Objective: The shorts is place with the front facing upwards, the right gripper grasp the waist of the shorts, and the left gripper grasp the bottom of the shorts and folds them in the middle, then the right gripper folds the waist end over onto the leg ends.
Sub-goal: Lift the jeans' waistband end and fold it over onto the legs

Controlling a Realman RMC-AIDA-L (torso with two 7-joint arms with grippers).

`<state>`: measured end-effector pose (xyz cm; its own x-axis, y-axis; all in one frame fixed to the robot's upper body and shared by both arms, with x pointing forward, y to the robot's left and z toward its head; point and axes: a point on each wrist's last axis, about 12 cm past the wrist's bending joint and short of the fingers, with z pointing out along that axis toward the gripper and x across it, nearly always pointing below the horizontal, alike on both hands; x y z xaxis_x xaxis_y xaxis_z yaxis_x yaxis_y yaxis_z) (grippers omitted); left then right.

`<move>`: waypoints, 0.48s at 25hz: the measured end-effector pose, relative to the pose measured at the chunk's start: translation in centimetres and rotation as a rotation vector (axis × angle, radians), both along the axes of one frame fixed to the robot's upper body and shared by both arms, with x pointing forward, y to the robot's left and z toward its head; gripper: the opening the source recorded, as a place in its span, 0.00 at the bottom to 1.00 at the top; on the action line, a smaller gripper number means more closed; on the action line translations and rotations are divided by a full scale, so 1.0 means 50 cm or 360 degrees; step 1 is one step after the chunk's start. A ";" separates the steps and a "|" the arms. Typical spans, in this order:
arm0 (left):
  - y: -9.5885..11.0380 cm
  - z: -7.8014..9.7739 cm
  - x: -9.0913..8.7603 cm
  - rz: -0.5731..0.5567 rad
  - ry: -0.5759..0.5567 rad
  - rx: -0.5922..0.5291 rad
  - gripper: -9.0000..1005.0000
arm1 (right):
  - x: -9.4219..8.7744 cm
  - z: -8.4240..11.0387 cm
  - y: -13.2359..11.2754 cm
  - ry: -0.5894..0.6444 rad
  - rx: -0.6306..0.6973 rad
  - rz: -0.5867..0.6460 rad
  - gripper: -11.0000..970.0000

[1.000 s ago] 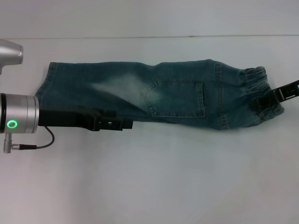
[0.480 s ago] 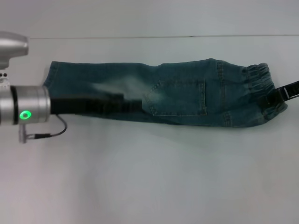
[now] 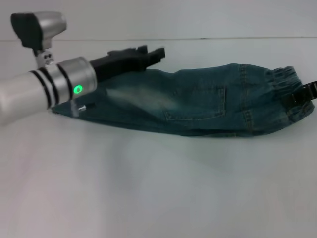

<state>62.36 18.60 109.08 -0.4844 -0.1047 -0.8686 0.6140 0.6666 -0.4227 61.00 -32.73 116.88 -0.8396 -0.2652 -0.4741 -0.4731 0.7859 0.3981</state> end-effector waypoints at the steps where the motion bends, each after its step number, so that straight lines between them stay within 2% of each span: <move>1: -0.006 -0.003 0.005 0.0028 -0.0046 0.0014 0.62 | -0.001 0.002 -0.003 0.0005 0.0008 -0.0010 0.12; 2: -0.009 -0.007 0.008 0.0062 -0.0084 0.0029 0.56 | -0.001 0.005 -0.007 0.0007 0.0015 -0.0016 0.12; 5: -0.006 -0.015 0.013 0.0158 -0.0199 0.0085 0.48 | -0.001 0.017 -0.013 0.0008 0.0039 -0.0022 0.12; 8: -0.015 -0.026 0.010 0.0176 -0.0371 0.0193 0.41 | 0.001 0.031 -0.012 -0.0008 0.0068 -0.0028 0.12; 12: -0.039 -0.044 0.005 0.0194 -0.0643 0.0440 0.31 | 0.002 0.050 -0.001 -0.0027 0.0131 0.0014 0.12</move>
<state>62.59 16.66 106.91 -0.1026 0.1210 -0.9873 0.6029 0.7971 0.0351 61.09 -32.77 119.39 -0.8292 -0.2321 -0.5085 -0.4869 0.7468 0.4530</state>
